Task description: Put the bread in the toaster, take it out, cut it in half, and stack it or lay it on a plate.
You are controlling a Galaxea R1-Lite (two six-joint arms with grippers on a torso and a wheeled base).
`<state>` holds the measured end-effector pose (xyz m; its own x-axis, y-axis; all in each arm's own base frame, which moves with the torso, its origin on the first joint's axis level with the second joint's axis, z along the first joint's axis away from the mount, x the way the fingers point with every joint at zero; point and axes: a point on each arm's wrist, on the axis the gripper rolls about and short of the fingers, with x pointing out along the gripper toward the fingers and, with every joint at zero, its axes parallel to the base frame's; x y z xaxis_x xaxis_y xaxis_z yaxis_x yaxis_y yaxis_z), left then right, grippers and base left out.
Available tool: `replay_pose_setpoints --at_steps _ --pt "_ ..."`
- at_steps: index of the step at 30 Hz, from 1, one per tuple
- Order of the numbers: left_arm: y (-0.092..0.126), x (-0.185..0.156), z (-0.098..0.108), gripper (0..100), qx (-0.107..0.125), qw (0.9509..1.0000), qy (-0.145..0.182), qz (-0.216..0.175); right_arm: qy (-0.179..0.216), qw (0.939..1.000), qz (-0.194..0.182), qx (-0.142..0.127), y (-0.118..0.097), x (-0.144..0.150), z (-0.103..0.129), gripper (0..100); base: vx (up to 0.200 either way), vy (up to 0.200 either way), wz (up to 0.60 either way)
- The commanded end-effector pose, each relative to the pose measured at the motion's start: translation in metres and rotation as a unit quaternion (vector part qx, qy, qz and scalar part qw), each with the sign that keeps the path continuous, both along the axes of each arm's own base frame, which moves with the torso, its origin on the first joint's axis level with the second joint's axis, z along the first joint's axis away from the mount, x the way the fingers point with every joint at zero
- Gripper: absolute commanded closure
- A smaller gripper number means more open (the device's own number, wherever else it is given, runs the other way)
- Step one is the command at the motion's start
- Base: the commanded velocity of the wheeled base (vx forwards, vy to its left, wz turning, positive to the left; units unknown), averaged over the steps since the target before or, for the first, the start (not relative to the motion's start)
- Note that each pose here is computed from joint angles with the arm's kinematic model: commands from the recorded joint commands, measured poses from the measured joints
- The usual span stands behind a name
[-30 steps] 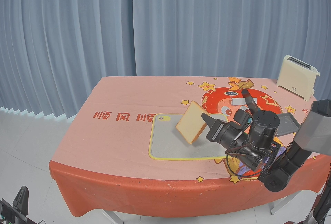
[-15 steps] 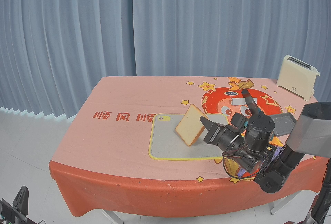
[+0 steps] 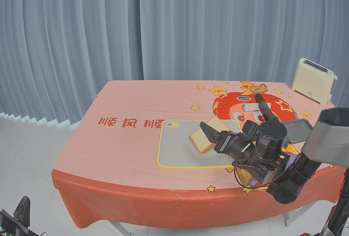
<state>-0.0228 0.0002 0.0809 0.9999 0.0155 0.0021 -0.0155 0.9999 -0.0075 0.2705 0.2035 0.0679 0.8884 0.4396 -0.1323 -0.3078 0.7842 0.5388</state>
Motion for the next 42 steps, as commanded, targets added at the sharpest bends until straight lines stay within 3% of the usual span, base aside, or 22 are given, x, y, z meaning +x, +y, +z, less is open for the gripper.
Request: replay_pose_setpoints --at_steps 1,3,10,15,22,25,37,42 --pt "0.000 0.001 -0.005 100 0.000 1.0000 0.009 0.001 0.004 1.0000 -0.004 -0.006 0.000 -0.001 0.006 0 0.000 0.000 0.00" --pt "0.000 0.001 -0.005 100 0.000 1.0000 0.009 0.001 0.023 0.9995 -0.006 -0.022 0.000 -0.006 0.010 0 0.000 0.000 0.00" --pt "0.000 0.001 -0.005 100 0.000 1.0000 0.009 0.001 0.050 0.9979 -0.010 -0.040 0.004 -0.012 0.016 0 0.000 0.000 0.00" --pt "0.000 0.001 -0.005 100 0.000 1.0000 0.009 0.001 0.050 0.9981 -0.014 -0.033 0.002 -0.012 0.023 0 0.000 0.000 0.00" --pt "0.000 0.001 -0.005 100 0.000 1.0000 0.009 0.001 0.135 0.9899 -0.042 0.000 0.001 -0.007 0.041 0 0.000 0.000 0.00" --pt "0.000 0.001 -0.005 100 0.000 1.0000 0.009 0.001 0.160 0.9860 -0.046 -0.002 0.001 -0.010 0.046 0 0.000 0.000 0.00" --pt "0.000 0.001 -0.005 100 0.000 1.0000 0.009 0.001 0.165 0.9854 -0.042 -0.006 -0.002 -0.017 0.052 0 0.000 0.000 0.00" --pt "0.000 0.001 -0.005 100 0.000 1.0000 0.009 0.001 0.139 0.9896 -0.036 0.005 -0.009 -0.027 0.074 0 0.000 0.000 0.00"
